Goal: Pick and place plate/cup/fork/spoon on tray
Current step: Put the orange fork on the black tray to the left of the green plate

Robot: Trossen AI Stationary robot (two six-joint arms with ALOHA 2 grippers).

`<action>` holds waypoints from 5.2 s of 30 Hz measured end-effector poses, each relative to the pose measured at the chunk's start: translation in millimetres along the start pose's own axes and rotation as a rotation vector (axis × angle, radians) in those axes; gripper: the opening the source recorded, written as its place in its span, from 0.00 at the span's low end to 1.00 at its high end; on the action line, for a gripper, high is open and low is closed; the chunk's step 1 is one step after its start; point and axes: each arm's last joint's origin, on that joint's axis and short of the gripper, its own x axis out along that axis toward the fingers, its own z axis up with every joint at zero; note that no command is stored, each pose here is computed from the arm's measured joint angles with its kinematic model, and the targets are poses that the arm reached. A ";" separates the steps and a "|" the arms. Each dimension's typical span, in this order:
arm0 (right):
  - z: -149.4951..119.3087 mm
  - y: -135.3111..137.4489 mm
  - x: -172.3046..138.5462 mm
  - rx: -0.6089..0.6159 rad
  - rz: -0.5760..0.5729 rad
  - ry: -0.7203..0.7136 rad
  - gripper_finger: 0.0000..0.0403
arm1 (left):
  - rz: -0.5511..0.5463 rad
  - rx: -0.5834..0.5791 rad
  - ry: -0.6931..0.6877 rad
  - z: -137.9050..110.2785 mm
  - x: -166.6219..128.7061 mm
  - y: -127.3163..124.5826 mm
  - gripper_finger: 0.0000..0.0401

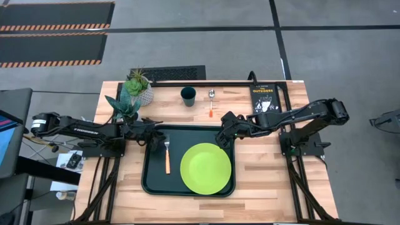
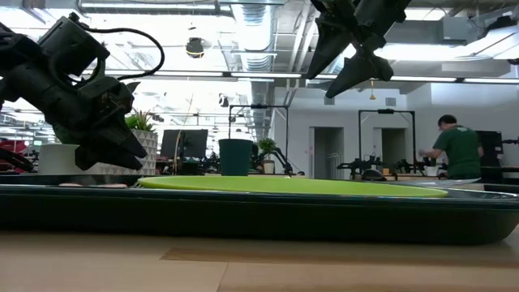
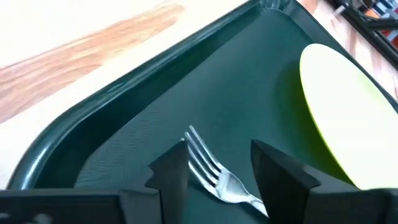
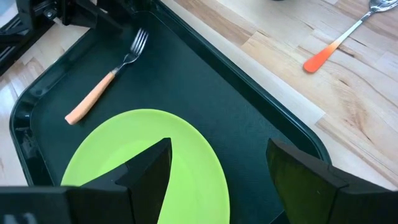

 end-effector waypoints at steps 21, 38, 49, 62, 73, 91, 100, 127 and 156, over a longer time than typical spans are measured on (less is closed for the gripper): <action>-0.2 0.2 0.0 -0.001 0.004 0.004 0.71 | 0.030 -0.070 0.004 -1.3 -0.1 1.8 0.47; -0.3 0.2 0.0 -0.003 0.005 0.006 0.71 | -0.025 -0.066 -0.029 17.8 -1.3 -14.1 0.47; -0.6 0.4 0.0 -0.007 0.015 0.018 0.71 | -0.066 -0.051 -0.080 38.4 -4.6 -30.0 0.47; -0.7 0.4 0.0 -0.008 0.015 0.020 0.71 | -0.156 -0.035 -0.186 76.8 -15.9 -59.7 0.47; -0.7 0.5 0.0 -0.009 0.015 0.019 0.71 | 0.025 0.000 -0.197 111.2 -31.4 -80.0 0.47; -1.6 0.2 -0.2 -0.017 0.010 0.024 0.71 | 0.492 -0.161 0.224 62.7 3.0 -49.9 0.47; -2.0 -0.2 -0.2 -0.018 0.005 0.028 0.71 | 0.499 -0.182 0.208 47.0 16.1 -54.6 0.47; -3.3 -1.8 -0.3 -0.032 -0.010 0.042 0.71 | 0.227 -0.229 0.211 32.7 27.0 -92.5 0.27; -3.4 -1.9 -0.3 -0.078 -0.009 0.042 0.71 | 0.325 -0.418 0.330 -21.6 31.8 -110.1 0.00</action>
